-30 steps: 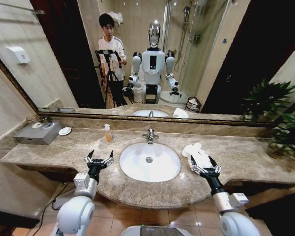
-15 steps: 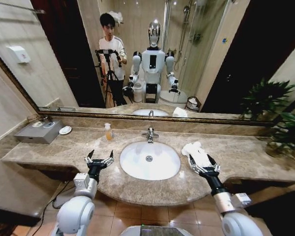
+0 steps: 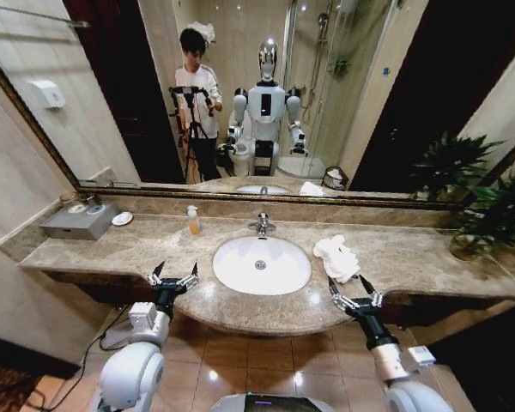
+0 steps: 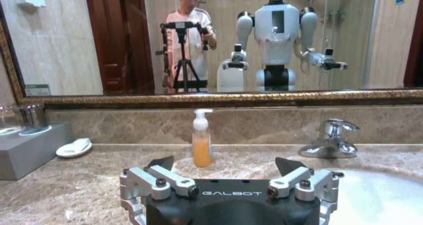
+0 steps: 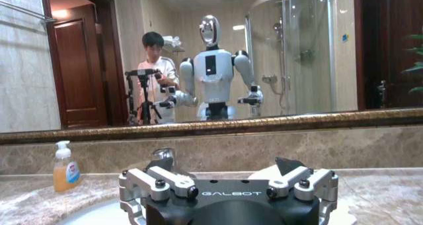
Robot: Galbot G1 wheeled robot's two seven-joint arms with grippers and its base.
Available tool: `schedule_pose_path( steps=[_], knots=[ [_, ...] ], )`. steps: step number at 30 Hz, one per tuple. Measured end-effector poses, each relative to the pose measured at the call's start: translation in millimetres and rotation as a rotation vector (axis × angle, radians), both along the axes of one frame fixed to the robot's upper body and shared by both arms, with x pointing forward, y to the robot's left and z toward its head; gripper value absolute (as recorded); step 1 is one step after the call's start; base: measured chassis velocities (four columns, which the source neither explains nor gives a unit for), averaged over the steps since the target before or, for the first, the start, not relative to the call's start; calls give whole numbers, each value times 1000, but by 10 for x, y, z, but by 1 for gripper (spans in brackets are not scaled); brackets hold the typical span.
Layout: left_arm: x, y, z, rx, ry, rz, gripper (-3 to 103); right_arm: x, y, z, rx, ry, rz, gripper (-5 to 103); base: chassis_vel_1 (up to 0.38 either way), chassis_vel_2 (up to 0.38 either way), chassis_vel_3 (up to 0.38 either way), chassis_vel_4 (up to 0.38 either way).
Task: Pick up the towel from the sink counter and wipe the mirror surface.
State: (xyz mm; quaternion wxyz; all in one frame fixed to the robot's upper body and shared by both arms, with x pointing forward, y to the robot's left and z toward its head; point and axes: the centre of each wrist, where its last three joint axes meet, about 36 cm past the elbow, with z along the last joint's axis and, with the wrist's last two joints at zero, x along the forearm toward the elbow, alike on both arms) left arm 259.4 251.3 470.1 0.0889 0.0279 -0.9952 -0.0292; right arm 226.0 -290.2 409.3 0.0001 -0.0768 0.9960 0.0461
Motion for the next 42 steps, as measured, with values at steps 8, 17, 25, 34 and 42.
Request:
schedule_pose_path(
  steps=[8,17,25,34,42],
  knots=[
    [0,0,0,0,0,0,100,-29,-28,-23,-17,8,3,100,107,-118,-124,110],
    [0,0,0,0,0,0,100,-38,-92,-86,-35,17,0,100,194,-184,-196,196],
    [0,0,0,0,0,0,100,-50,-67,-135,-35,20,8,100,211,-210,-217,228],
    [0,0,0,0,0,0,100,-70,-6,-234,-37,35,31,100,208,-207,-202,210],
    [0,0,0,0,0,0,100,-56,35,-349,-25,47,11,100,91,-114,-103,102]
  ],
)
